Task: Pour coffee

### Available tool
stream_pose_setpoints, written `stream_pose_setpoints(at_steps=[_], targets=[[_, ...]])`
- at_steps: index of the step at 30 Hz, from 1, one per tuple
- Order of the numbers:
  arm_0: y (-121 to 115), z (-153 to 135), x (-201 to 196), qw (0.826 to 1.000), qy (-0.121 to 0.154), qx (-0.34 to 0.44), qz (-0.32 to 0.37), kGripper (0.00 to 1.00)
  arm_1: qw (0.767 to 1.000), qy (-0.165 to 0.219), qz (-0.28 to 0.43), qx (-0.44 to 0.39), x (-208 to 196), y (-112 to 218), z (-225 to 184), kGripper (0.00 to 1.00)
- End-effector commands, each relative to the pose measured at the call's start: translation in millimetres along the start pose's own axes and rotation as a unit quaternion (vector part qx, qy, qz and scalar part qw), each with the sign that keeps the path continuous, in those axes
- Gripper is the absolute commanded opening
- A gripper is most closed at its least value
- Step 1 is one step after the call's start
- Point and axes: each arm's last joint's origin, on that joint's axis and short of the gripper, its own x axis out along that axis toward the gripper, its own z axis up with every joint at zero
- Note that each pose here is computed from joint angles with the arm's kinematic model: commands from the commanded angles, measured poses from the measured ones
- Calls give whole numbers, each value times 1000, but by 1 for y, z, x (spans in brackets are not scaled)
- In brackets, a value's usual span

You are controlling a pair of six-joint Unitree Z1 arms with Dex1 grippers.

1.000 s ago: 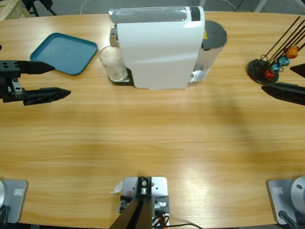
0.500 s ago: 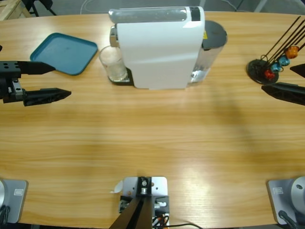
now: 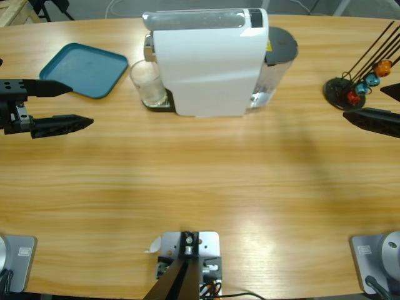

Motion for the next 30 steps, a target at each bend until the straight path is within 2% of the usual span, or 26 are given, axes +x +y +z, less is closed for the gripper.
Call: stream_pose_setpoints(at_steps=[1, 21, 27, 30], targets=[[-2, -11, 7, 1000, 22, -11, -1, 1000, 1000, 21, -14, 11, 10, -3, -9, 1000], [-1, -11, 6, 1000, 23, -11, 9, 1000, 1000, 22, -13, 12, 12, -3, -9, 1000], [1, -10, 10, 1000, 15, 5, 8, 1000, 1000, 26, -13, 12, 13, -3, -10, 1000], [9, 0, 15, 1000, 9, 7, 15, 1000, 999, 29, -13, 12, 15, -3, -9, 1000]])
